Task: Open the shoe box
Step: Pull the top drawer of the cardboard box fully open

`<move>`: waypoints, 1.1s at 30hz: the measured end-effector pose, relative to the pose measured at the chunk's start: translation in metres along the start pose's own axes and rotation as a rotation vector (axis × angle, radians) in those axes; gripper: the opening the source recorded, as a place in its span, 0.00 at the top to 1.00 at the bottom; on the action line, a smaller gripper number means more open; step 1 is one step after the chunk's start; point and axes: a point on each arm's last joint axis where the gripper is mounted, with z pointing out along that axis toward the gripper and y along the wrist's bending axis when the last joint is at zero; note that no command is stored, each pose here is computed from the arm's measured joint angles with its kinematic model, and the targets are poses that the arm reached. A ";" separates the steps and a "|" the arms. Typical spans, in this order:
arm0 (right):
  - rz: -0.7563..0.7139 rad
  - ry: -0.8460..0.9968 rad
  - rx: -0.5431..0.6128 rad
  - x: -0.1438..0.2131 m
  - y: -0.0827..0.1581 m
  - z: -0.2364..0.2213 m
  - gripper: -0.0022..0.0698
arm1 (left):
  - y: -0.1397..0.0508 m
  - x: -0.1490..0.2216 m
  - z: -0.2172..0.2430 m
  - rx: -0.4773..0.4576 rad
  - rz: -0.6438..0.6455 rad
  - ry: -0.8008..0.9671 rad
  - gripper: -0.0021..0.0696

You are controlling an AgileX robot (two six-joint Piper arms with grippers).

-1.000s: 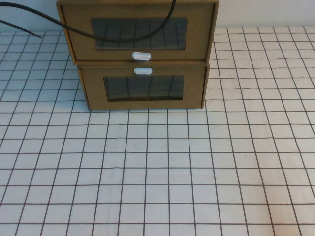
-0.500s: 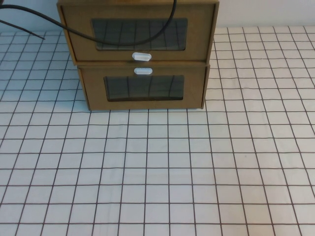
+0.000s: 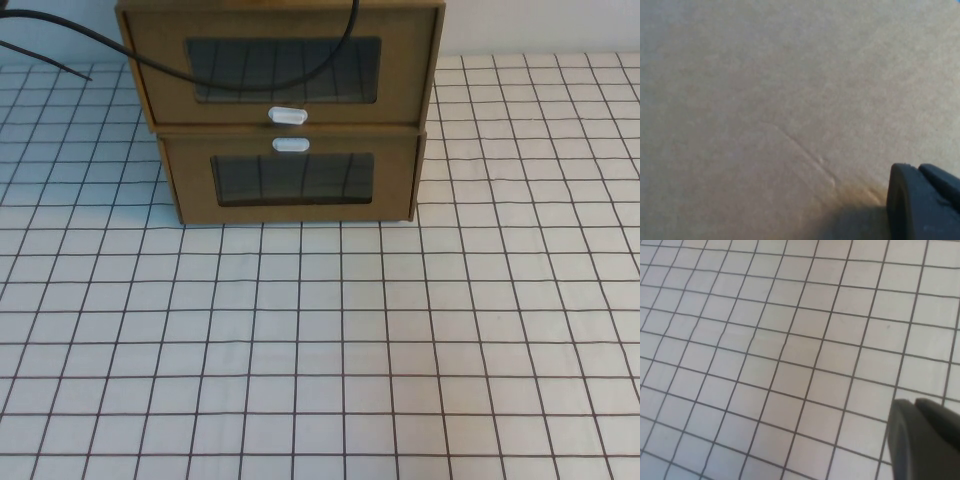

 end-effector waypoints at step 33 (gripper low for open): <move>-1.301 -0.264 0.334 -0.070 0.184 0.184 0.89 | 0.000 0.000 0.000 -0.003 -0.006 -0.004 0.97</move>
